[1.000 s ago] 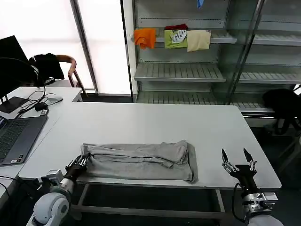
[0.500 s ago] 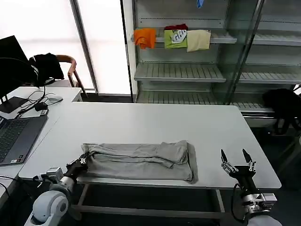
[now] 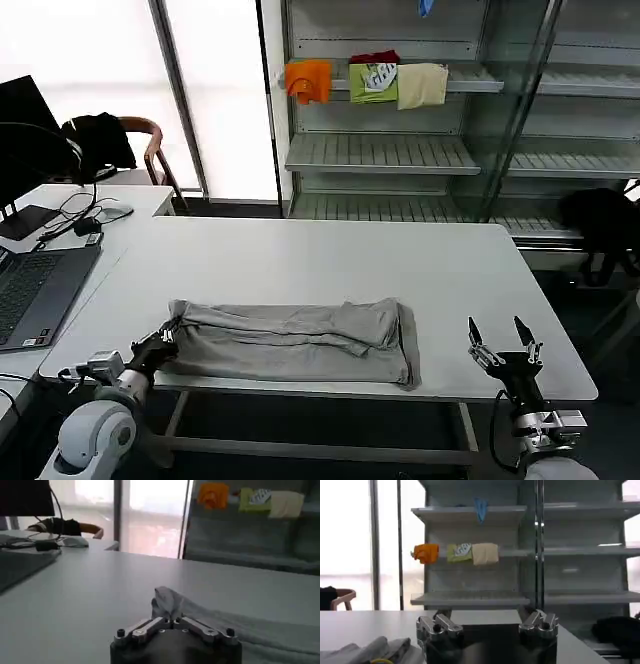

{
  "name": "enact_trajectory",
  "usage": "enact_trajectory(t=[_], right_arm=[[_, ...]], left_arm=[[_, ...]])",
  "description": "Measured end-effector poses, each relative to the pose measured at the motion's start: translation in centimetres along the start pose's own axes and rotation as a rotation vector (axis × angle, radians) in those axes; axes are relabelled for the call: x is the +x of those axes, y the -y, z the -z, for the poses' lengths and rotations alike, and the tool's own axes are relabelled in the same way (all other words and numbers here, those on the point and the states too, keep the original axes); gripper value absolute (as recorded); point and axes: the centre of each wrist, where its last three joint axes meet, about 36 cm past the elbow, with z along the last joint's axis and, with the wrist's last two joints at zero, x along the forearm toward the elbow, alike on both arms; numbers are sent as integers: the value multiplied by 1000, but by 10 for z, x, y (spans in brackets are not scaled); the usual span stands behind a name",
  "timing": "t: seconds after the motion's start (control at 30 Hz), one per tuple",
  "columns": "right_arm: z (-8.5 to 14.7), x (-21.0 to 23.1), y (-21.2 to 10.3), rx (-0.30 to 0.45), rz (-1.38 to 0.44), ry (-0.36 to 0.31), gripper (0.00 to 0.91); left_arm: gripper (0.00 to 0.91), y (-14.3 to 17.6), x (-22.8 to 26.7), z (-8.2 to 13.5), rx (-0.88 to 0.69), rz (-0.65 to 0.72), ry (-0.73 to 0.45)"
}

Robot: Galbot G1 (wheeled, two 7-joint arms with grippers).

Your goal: Fold and organize the clothes.

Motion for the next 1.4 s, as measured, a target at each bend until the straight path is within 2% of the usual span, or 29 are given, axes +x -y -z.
enact_trajectory(t=[0.27,0.63,0.77,0.97,1.17,1.4], right_arm=[[1,-1,-1,1,2,4,907],[3,-2,0,3,3,8,907],[3,-4,0,1,4,12,907],[2,-7,-4,-5,6,13,907],[3,-7,-4,-2,6,12,907],[5,-8,-7,5,7,14,907]], left_arm=[[0,-6,-2,-6,-32,17,-6],[0,-38,-6,10,-51,71,11],[0,-61,-2,30,-55,106,32],[0,-88,14,78,-48,149,95],[0,-64,29,103,-52,90,143],[0,0,23,97,-78,-45,139]])
